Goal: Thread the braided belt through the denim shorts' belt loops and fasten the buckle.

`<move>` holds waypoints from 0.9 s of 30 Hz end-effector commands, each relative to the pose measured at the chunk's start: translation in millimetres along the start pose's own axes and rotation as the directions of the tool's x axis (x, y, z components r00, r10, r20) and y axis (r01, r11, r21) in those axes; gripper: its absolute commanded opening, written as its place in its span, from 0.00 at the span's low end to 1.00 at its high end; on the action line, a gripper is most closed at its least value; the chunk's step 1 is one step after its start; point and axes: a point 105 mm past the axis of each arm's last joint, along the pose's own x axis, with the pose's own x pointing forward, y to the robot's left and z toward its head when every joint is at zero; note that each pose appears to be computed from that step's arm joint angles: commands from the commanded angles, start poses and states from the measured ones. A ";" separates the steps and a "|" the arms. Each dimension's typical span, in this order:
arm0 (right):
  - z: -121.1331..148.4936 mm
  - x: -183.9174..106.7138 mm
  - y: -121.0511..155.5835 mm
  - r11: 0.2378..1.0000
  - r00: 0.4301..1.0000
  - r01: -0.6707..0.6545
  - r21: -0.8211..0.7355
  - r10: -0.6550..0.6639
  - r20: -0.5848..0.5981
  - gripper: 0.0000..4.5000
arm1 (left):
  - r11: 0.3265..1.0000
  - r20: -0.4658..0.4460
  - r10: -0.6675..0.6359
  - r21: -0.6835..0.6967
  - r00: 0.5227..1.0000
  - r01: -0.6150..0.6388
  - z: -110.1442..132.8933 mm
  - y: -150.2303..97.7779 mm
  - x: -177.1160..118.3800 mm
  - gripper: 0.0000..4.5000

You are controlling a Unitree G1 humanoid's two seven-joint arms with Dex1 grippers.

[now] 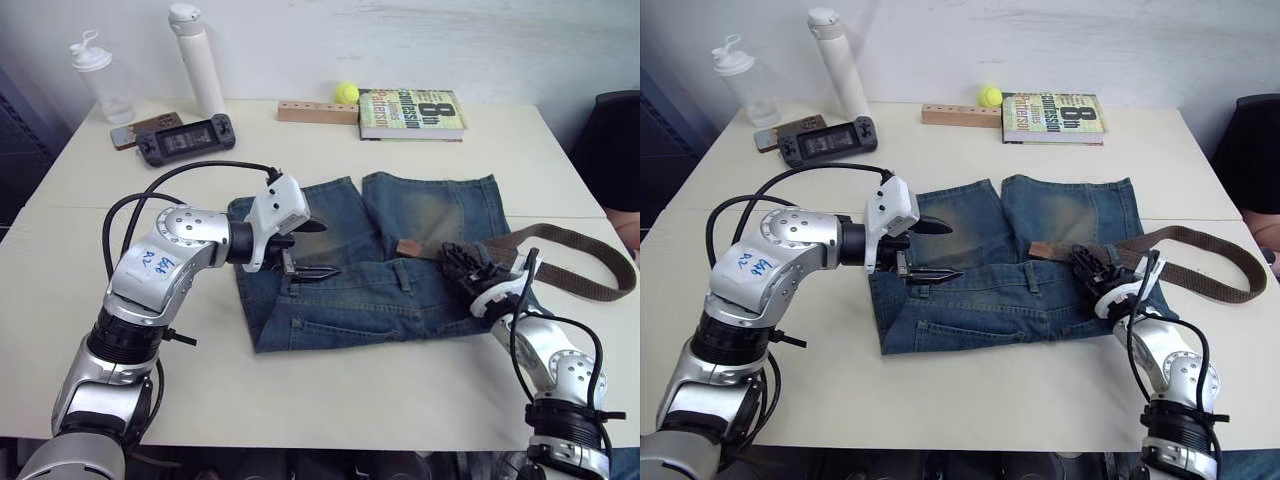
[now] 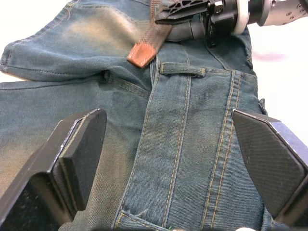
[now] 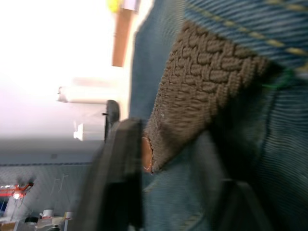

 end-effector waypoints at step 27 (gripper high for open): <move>1.0 -29.4 12.1 0.970 0.950 -0.142 -0.196 0.078 -0.302 0.01 | 0.997 0.077 -0.033 0.067 0.996 0.028 17.5 -11.6 -9.1 1.00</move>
